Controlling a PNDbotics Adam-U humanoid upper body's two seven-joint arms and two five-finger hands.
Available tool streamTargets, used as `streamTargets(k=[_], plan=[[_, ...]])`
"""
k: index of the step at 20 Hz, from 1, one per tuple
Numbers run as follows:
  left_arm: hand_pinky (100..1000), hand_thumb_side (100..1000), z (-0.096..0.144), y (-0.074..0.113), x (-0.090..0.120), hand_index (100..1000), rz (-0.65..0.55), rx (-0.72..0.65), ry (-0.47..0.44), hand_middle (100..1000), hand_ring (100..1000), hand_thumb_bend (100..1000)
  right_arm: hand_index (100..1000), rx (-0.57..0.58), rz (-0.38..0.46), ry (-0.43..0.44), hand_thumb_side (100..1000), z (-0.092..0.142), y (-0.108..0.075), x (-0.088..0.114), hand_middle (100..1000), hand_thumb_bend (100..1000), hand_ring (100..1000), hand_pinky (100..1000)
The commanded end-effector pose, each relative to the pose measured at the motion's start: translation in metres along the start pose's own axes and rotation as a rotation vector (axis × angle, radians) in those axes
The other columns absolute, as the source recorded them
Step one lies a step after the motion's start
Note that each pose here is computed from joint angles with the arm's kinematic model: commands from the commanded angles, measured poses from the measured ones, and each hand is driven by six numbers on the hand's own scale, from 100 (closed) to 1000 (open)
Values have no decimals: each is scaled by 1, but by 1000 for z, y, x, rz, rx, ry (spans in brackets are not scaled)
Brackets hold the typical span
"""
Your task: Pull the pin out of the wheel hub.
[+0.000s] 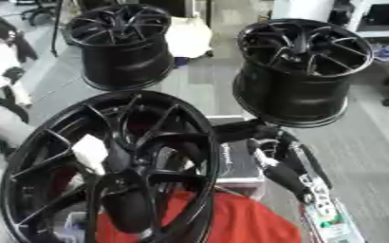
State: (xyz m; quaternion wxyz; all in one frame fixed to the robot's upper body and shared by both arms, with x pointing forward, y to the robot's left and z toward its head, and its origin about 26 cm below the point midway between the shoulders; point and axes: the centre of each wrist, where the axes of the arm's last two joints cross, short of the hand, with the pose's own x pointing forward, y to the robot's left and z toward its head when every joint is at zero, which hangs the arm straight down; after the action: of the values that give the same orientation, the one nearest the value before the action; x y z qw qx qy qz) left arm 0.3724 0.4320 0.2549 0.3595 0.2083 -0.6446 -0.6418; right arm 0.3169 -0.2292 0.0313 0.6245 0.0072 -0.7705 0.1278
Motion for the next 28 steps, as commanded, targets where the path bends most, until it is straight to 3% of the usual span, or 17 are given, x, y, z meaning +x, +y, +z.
streamTargets(k=[1,8,10,11,13,14,15,17,18,21,22,23,24,26,28], plan=[[249,157,45,9,-17,720,-172,-304,-108,486,351,100,794,-14,21,-28,355,-4,-7,7,686,322,646,646],[315,156,98,-89,-61,740,69,-453,145,512,397,100,794,-33,17,-33,353,-5,-9,9,685,328,645,646],[387,160,109,-110,-69,776,127,-446,223,557,445,100,794,-37,17,-33,353,-5,-9,9,686,329,645,646],[491,173,113,-121,-72,806,150,-419,262,601,511,100,794,-37,16,-33,353,-5,-9,9,686,329,645,646],[586,261,117,-139,-76,848,176,-343,332,672,595,104,794,-38,13,-35,353,-6,-8,10,685,330,645,646],[656,347,116,-146,-77,885,171,-319,358,742,670,159,794,-37,12,-36,353,-6,-8,10,685,331,645,646],[728,541,115,-151,-78,922,155,-304,380,814,760,311,794,-37,11,-37,352,-6,-8,10,685,332,645,646],[798,724,111,-158,-79,962,105,-270,428,900,851,450,794,-38,11,-36,352,-6,-8,11,685,333,645,646],[816,773,109,-161,-79,975,78,-238,455,921,873,493,794,-38,10,-36,352,-7,-8,11,685,333,645,646],[816,797,106,-171,-78,975,17,-123,516,921,873,444,794,-39,8,-37,352,-7,-7,11,685,334,645,646],[798,770,105,-175,-77,955,9,-74,525,892,848,340,794,-39,8,-37,353,-7,-7,11,685,335,645,646],[796,761,105,-179,-76,952,10,-26,529,888,844,321,794,-40,7,-37,353,-7,-7,11,685,335,645,646],[760,675,103,-182,-75,929,22,33,523,844,797,102,793,-42,7,-37,352,-7,-8,11,685,336,645,646],[704,628,97,-186,-70,896,78,159,492,780,724,100,793,-43,6,-36,352,-7,-8,11,685,338,645,646],[659,668,89,-189,-62,880,164,275,439,747,684,100,793,-43,5,-38,351,-7,-8,11,685,340,645,646]])
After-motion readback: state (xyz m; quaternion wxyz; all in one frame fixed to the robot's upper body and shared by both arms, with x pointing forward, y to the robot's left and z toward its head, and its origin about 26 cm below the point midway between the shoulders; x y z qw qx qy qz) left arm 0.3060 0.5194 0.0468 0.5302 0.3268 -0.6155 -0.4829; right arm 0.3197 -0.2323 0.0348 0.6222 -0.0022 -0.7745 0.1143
